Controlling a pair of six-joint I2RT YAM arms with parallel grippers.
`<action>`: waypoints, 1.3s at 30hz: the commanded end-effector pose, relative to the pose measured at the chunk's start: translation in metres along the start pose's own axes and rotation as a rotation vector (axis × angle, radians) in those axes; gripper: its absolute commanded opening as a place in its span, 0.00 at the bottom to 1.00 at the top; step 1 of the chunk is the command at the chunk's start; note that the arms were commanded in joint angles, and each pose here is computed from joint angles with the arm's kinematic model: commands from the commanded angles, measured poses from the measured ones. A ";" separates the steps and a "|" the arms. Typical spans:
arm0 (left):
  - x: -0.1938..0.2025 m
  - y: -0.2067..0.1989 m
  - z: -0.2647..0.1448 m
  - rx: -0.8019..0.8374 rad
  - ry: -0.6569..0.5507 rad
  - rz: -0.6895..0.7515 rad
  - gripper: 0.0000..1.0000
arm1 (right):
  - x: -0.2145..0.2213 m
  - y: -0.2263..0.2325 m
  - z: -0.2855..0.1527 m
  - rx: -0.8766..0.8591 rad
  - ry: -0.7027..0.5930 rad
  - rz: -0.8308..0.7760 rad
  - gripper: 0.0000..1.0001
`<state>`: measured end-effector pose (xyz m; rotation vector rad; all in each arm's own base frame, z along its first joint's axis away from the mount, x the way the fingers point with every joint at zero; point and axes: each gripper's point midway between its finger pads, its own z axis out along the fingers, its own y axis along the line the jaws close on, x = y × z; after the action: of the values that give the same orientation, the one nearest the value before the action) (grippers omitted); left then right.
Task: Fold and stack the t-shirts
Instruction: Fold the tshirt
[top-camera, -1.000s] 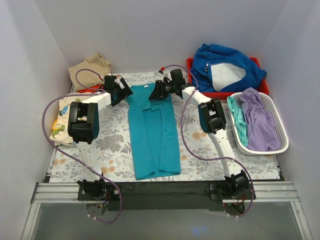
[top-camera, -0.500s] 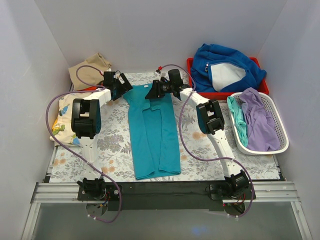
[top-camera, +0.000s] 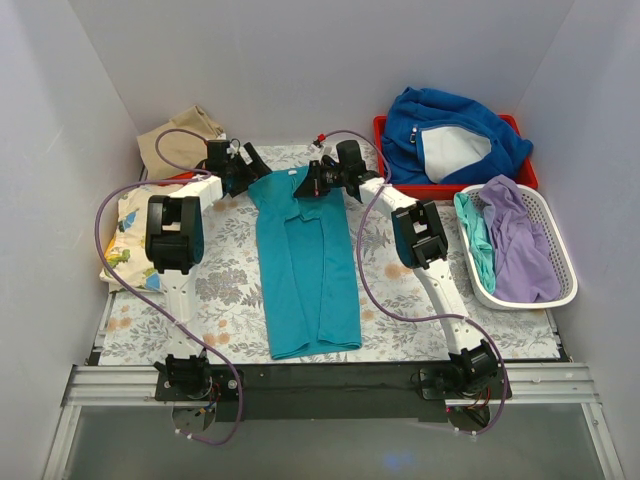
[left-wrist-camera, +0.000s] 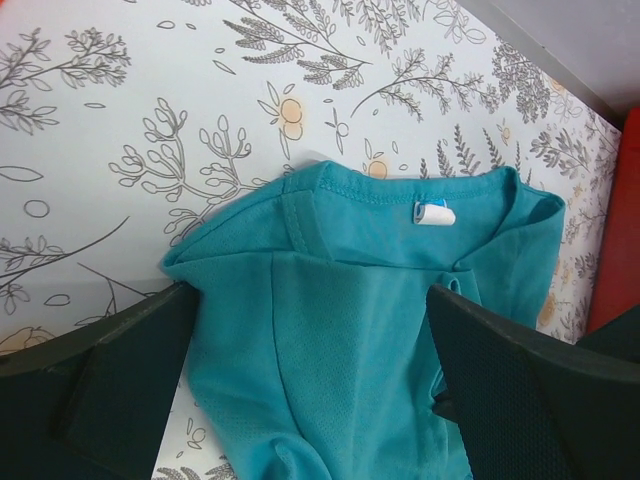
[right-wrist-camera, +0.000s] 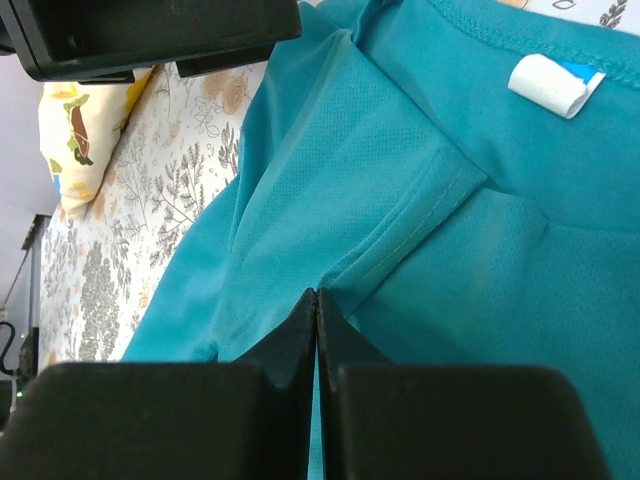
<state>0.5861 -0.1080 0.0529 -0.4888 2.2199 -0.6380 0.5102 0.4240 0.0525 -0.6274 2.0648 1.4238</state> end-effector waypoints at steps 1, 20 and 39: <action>0.026 0.012 0.007 -0.015 0.092 -0.005 0.98 | -0.028 0.022 -0.005 -0.027 -0.057 -0.094 0.01; 0.016 0.008 0.006 -0.010 0.077 0.030 0.98 | -0.086 0.076 -0.051 0.029 -0.167 -0.290 0.01; 0.026 0.007 0.003 -0.010 0.092 0.040 0.98 | -0.044 -0.002 -0.025 0.175 -0.086 -0.131 0.39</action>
<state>0.5871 -0.1128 0.0536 -0.4278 2.2345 -0.6563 0.5338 0.3997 0.0807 -0.6088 2.0254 1.1772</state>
